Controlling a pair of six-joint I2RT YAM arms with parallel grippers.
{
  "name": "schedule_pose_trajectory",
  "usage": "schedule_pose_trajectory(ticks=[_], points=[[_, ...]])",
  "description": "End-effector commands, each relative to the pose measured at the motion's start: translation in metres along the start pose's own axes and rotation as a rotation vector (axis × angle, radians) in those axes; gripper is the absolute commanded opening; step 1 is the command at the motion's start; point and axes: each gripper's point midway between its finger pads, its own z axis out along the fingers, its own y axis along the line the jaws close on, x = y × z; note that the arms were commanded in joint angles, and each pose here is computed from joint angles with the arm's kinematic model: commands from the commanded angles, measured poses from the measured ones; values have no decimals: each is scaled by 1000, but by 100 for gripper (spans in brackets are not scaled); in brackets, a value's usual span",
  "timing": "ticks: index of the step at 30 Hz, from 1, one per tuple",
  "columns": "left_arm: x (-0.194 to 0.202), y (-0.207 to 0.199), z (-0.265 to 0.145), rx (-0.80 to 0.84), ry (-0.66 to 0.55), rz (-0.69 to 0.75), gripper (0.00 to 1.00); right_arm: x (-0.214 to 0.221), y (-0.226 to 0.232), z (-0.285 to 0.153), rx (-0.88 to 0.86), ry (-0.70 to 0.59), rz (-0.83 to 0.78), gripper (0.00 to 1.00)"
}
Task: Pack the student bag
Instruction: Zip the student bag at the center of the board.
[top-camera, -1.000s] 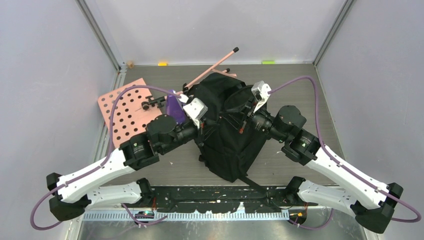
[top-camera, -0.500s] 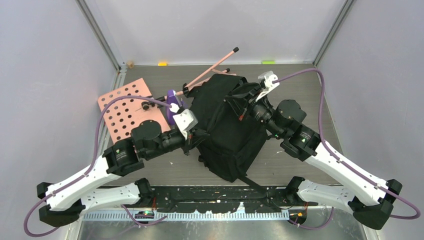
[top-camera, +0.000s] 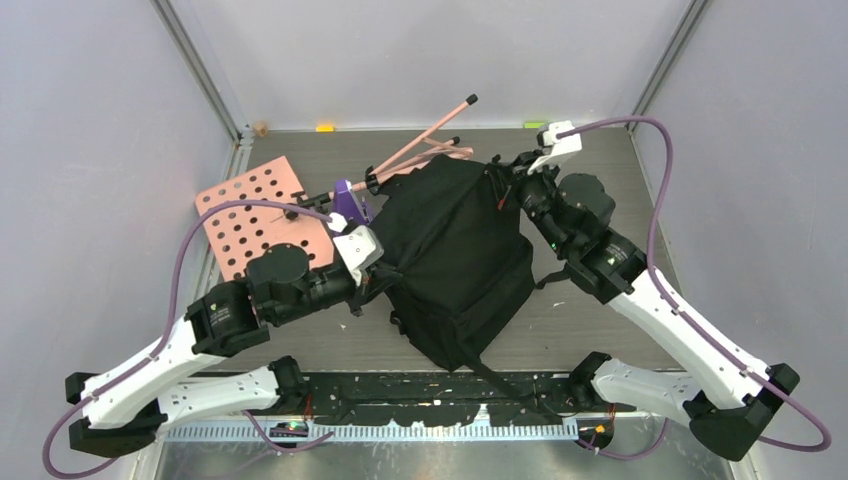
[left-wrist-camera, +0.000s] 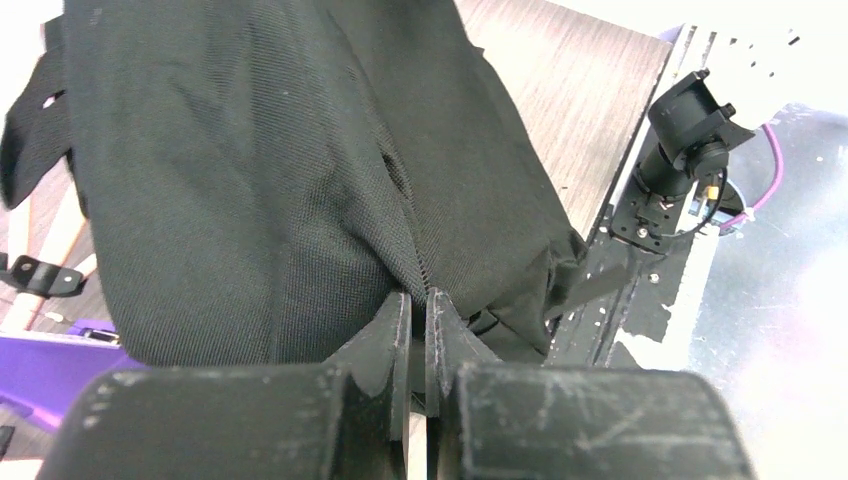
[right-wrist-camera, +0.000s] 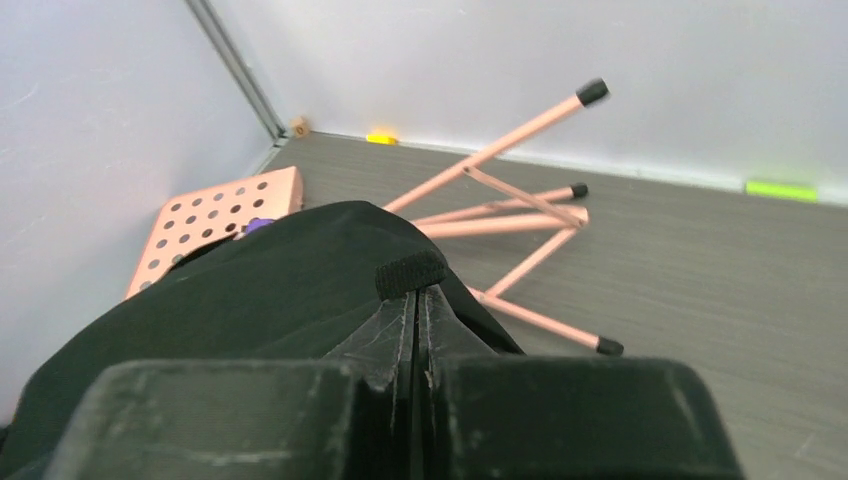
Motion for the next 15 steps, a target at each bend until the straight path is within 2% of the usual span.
schedule_pose_trajectory(ticks=[1,5,8,9,12,13,15], points=[[-6,2,-23,-4,20,38,0,-29,-75,0,243,-71,65,0],[-20,5,-17,-15,23,77,0,-20,-94,0,262,-59,133,0],[-35,6,-8,-14,31,97,2,-16,-88,-1,228,-49,162,0],[-43,6,-5,-16,24,99,14,-14,-87,-1,221,-45,167,0],[-71,1,4,13,-13,113,65,-14,-79,-2,178,-39,192,0],[-79,0,6,22,-22,124,76,-13,-77,-2,170,-37,201,1],[-94,0,12,23,-38,152,85,-13,-73,-2,151,-35,211,0]])
